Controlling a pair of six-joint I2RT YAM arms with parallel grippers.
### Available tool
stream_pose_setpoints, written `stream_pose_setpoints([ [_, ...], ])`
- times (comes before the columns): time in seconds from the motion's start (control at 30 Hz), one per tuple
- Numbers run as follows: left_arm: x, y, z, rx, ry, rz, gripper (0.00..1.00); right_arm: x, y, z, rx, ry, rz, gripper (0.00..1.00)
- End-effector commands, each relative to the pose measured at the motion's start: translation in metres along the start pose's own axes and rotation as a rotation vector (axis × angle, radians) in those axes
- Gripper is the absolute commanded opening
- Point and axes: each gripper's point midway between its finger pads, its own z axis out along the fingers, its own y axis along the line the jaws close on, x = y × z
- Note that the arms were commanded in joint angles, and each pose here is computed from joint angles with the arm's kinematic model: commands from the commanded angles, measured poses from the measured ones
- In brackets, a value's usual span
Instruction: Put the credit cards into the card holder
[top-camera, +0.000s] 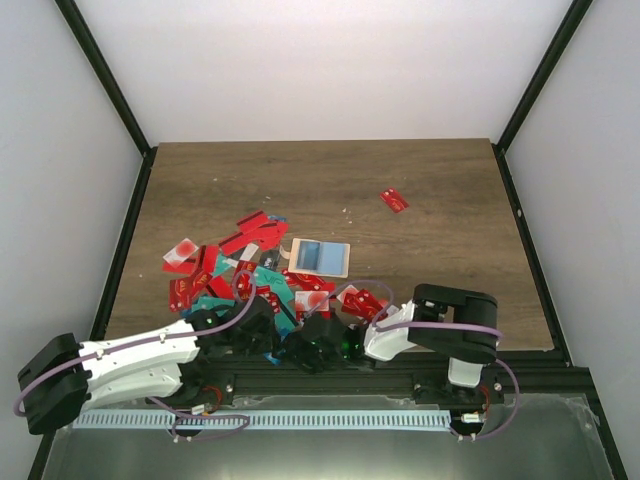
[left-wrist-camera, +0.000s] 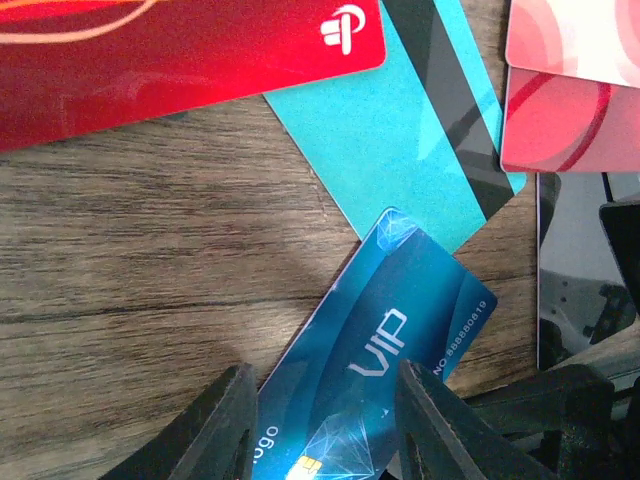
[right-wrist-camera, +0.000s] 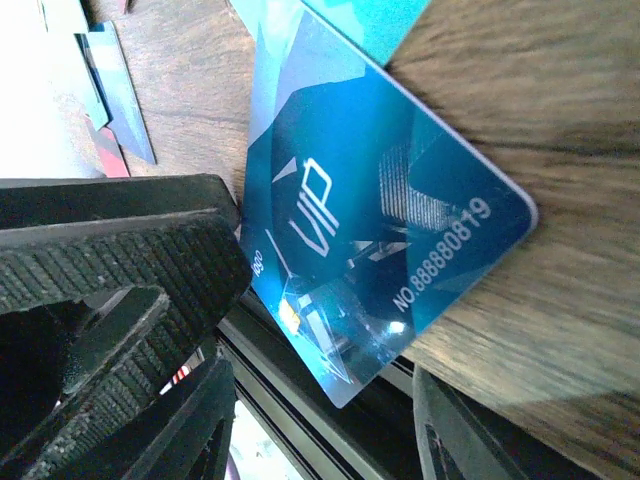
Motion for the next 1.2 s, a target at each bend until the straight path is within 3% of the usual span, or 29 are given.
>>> stream_pose_setpoints([
  [0.0, 0.011, 0.001, 0.004, 0.010, 0.037, -0.020, 0.40, -0.014, -0.007, 0.007, 0.008, -0.067, 0.041, 0.51],
  [0.23, 0.017, -0.010, 0.006, 0.059, 0.053, -0.020, 0.40, -0.018, -0.015, 0.003, -0.017, -0.075, 0.074, 0.40],
  [0.33, 0.018, -0.018, 0.005, 0.093, 0.053, -0.022, 0.40, -0.020, -0.013, 0.003, -0.035, -0.074, 0.074, 0.32],
  [0.57, 0.017, -0.020, 0.002, 0.109, 0.036, -0.026, 0.40, -0.020, -0.013, 0.001, -0.048, -0.050, 0.078, 0.03],
  [0.67, 0.007, -0.021, -0.005, 0.101, -0.020, -0.020, 0.42, -0.019, -0.013, -0.005, -0.055, -0.033, 0.072, 0.01],
  [0.93, -0.045, -0.042, -0.037, 0.058, -0.226, 0.046, 0.74, -0.033, 0.014, -0.047, -0.137, -0.029, -0.095, 0.01],
  [1.07, -0.079, -0.061, -0.053, 0.063, -0.299, 0.097, 0.98, -0.061, 0.033, -0.078, -0.177, -0.084, -0.220, 0.01],
  [1.17, -0.105, -0.080, -0.064, 0.097, -0.347, 0.149, 1.00, -0.087, 0.047, -0.105, -0.189, -0.143, -0.347, 0.01],
])
